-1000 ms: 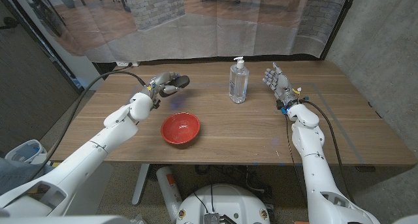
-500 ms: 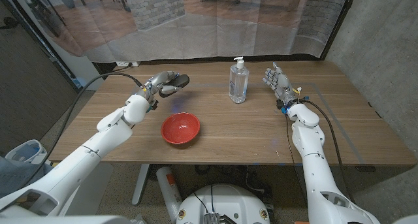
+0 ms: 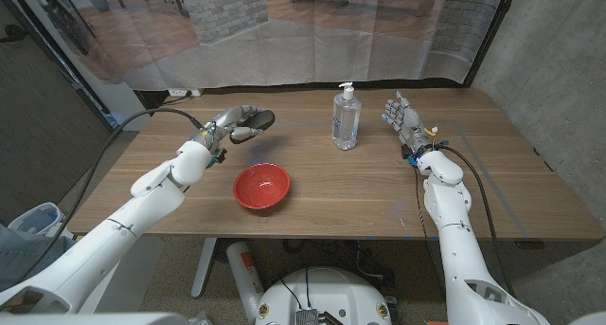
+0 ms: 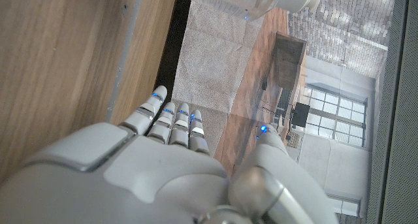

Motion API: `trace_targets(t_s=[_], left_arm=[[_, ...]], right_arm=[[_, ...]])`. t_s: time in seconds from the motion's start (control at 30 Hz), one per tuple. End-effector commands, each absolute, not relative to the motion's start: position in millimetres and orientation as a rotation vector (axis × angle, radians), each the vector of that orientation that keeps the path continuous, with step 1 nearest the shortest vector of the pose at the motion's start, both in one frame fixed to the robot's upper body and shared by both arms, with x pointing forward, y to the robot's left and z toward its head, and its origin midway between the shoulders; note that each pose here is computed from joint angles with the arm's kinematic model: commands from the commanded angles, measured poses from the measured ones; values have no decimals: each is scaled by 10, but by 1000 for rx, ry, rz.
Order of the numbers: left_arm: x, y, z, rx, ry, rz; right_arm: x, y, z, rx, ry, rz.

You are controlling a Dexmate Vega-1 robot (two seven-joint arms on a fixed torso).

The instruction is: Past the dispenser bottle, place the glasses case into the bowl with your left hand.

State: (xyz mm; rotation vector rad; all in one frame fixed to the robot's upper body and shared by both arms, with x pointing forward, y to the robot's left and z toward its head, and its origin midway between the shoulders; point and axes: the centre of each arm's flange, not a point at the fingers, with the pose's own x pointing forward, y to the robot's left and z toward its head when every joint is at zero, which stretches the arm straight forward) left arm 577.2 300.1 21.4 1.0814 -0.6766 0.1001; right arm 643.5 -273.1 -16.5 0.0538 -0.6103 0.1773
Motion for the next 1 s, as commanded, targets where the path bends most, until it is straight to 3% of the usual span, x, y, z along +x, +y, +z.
trace_targets(t_s=[0.03, 1.0], left_arm=[[5582, 3008, 196, 1069, -723, 87], [5378, 2946, 75, 1002, -789, -18]], right_arm=[[6437, -2728, -168, 50, -607, 176], [6393, -2744, -141, 41, -604, 177]])
